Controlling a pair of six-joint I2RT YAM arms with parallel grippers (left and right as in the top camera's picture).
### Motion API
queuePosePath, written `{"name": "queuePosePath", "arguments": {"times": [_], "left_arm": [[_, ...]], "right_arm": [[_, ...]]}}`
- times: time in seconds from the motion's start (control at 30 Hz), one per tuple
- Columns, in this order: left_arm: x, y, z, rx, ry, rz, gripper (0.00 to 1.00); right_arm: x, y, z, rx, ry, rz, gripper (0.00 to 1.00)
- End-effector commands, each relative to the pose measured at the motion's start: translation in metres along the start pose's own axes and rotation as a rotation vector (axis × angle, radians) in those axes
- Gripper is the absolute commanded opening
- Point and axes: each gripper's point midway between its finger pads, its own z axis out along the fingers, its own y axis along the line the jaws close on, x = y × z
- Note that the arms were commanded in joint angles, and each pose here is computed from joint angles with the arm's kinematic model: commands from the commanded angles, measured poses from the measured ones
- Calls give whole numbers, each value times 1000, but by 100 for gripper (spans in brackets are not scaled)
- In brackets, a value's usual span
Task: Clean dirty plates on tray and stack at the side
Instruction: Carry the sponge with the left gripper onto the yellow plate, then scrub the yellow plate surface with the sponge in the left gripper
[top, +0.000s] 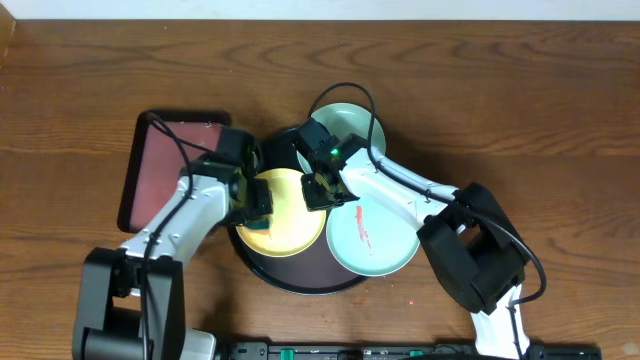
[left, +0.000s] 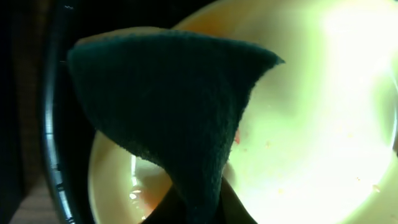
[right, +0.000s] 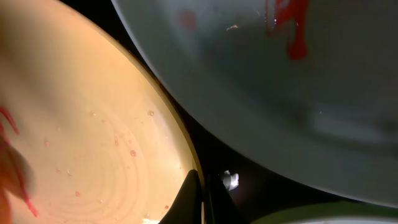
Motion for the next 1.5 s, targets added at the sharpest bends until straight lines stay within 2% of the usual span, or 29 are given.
{"name": "queuePosePath", "arguments": {"times": [0.0,0.1,0.23,0.8,1.13,1.37,1.47], "left_arm": [[26,-11,11,24,62,28,14],[35,-17,15,24,77,60,17],[41,-24,17,26,84,91,35],[-15,-17,-5,5,-68,98,36],[-12,-12,-11,-27,-38,134,52],[-14,-9,-11,-46,-48,150,50],[-16,-8,-11,-56,-59,158,39]], "right_arm": [[-5,-2,4,0,-1,4,1],[-5,-2,4,0,0,4,1],[-5,-2,4,0,0,4,1],[-5,-2,4,1,0,3,1],[-6,-2,4,-1,-3,3,1],[-6,-2,4,-2,-4,3,1],[-6,-2,4,-2,-4,3,1]]}}
